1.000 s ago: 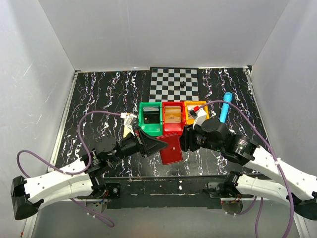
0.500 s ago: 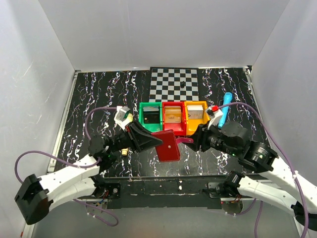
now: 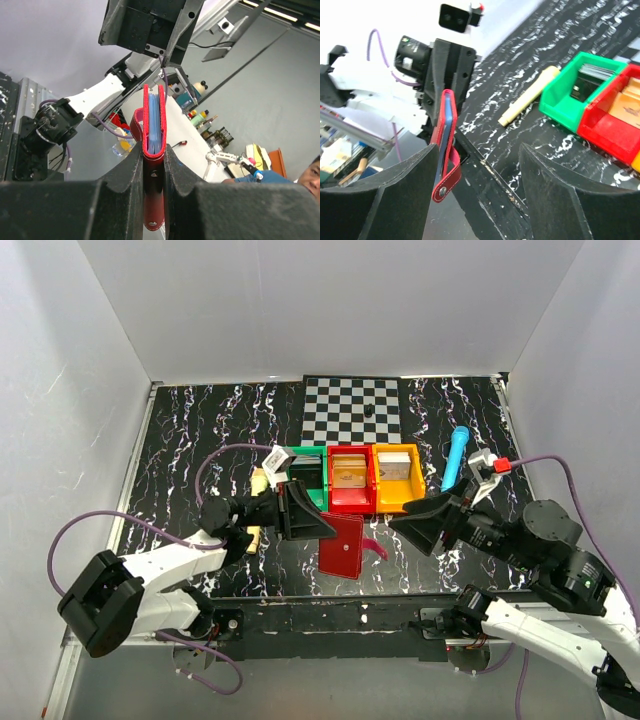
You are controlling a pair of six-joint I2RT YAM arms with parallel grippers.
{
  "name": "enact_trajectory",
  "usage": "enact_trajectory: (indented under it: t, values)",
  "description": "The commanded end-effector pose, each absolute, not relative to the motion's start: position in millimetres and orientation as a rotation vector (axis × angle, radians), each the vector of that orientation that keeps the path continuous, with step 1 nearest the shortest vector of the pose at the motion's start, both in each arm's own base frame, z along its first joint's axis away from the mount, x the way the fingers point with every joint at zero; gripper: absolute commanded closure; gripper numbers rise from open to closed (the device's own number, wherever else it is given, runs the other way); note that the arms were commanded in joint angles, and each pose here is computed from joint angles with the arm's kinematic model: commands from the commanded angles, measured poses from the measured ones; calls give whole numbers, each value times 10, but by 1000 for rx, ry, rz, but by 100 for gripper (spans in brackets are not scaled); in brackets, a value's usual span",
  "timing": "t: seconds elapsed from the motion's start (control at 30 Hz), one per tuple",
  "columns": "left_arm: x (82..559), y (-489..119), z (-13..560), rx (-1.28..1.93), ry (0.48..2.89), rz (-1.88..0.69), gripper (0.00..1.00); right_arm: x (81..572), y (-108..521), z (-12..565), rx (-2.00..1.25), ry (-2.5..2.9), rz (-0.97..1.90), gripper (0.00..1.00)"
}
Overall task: Take the credit cards out of the card holder
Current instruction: Open the card holder at the center of the board.
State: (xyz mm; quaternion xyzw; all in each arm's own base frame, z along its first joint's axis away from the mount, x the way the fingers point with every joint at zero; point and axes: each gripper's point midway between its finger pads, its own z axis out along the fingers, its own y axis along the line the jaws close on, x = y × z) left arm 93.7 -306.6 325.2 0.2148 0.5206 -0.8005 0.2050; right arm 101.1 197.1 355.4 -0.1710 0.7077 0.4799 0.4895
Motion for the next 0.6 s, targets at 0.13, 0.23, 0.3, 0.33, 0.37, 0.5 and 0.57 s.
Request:
enact_trajectory:
  t: [0.13, 0.23, 0.3, 0.33, 0.37, 0.5, 0.57]
  values:
    - [491, -2689, 4100, 932, 858, -2161, 100, 671, 2181, 3928, -620, 1557, 1375, 25]
    - [489, -2688, 4177, 937, 843, -2167, 100, 602, 2227, 4015, -638, 1498, 1440, 25]
    - [496, -2699, 4170, 935, 851, -2174, 100, 574, 2249, 4068, -642, 1467, 1472, 25]
    - [504, -2703, 4156, 934, 857, -2174, 100, 568, 2256, 4094, -642, 1455, 1481, 26]
    - [522, -2718, 4143, 929, 866, -2178, 100, 573, 2273, 4093, -643, 1456, 1486, 26]
    - [544, -2731, 4133, 916, 873, -2183, 100, 586, 2308, 4098, -645, 1458, 1492, 27]
    - [558, -2740, 4124, 909, 879, -2185, 100, 603, 2320, 4094, -640, 1461, 1490, 27]
